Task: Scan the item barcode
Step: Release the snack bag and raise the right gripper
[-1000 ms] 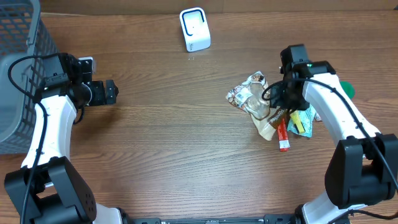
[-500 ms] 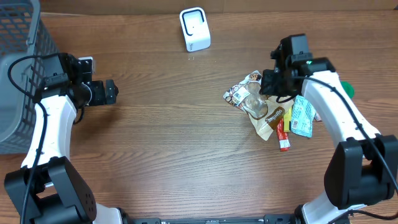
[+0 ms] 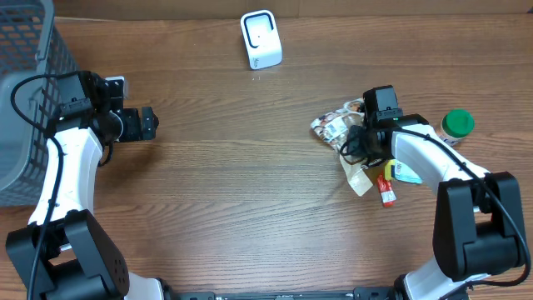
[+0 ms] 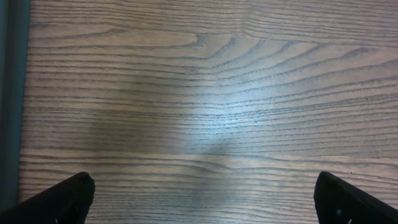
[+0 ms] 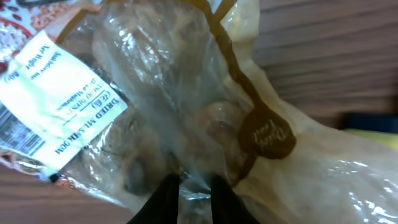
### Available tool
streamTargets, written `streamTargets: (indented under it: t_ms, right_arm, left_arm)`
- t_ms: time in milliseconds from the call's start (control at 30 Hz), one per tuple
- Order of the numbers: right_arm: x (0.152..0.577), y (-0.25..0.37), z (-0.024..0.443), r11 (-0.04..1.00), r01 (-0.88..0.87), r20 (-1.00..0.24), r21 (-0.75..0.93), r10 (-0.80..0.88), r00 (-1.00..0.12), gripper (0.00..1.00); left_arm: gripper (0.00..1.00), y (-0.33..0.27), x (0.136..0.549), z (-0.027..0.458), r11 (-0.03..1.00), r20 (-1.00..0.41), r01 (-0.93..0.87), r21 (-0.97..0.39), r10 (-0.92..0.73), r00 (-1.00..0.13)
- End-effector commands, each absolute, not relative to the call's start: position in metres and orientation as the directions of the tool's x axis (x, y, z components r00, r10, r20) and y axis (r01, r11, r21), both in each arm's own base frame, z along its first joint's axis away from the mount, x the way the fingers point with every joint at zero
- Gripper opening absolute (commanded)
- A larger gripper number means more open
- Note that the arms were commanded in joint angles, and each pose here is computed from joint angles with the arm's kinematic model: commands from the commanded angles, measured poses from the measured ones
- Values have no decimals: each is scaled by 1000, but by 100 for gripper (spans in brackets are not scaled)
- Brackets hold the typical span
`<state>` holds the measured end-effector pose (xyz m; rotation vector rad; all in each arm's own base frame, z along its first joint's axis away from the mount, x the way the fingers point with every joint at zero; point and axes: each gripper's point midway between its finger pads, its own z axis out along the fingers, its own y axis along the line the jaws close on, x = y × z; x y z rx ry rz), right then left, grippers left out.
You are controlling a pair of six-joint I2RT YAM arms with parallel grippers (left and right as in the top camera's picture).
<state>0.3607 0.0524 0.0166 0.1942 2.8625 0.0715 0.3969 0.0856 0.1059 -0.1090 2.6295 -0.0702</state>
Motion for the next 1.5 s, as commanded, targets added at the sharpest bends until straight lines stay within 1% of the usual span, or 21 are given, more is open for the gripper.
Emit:
streamTargets:
  t_ms: [0,67,200,333,367,433,533,567,600,633,667,1467]
  right_arm:
    - [352,6,15,965,233,-278,-119,193,-941,19]
    - [351,-4,17,957,254,-281,-140,208,-937,20]
    - [356,-10,26,953,274,-304,-128,225,-926,20]
    - [374,1,59,966,253,-347,-54,219,-912,21]
    - [382,7,81,969,245,-372,-16,222,-901,25]
    - [389,13,102,972,233,-393,24,224,-892,30]
    - [396,17,124,973,224,-424,56,226,-877,44]
    - [397,17,125,973,223,-428,57,226,-875,52]
    - [397,17,125,973,224,-427,57,226,-875,64]
    - [395,17,124,973,224,-419,54,226,-879,91]
    - [393,17,123,973,225,-412,51,226,-883,100]
    - [393,17,123,973,225,-413,52,226,-882,100]
  left_arm:
    - [100,84,401,111,996,-499,-43,-73,-74,-864]
    - [100,84,401,111,996,-499,-43,-73,-74,-864]
    - [100,84,401,111,996,-499,-43,-73,-74,-864]
    - [100,84,401,111,996,-499,-43,-73,-74,-864]
    - [100,84,401,111,996,-499,-43,-73,-74,-864]
    - [100,84,401,111,996,-499,-43,-73,-74,-864]
    - [100,84,401,111,996,-499,-43,-73,-74,-864]
    - [100,84,401,111,996,-499,-43,-73,-74,-864]
    - [100,84,401,111,996,-499,-43,-73,-74,-864]
    - [100,84,401,111,996,-498,-43,-73,-74,-864]
    - [100,84,401,111,996,-499,-43,-73,-74,-864]
    - [100,84,401,111,996,-499,-43,-73,-74,-864]
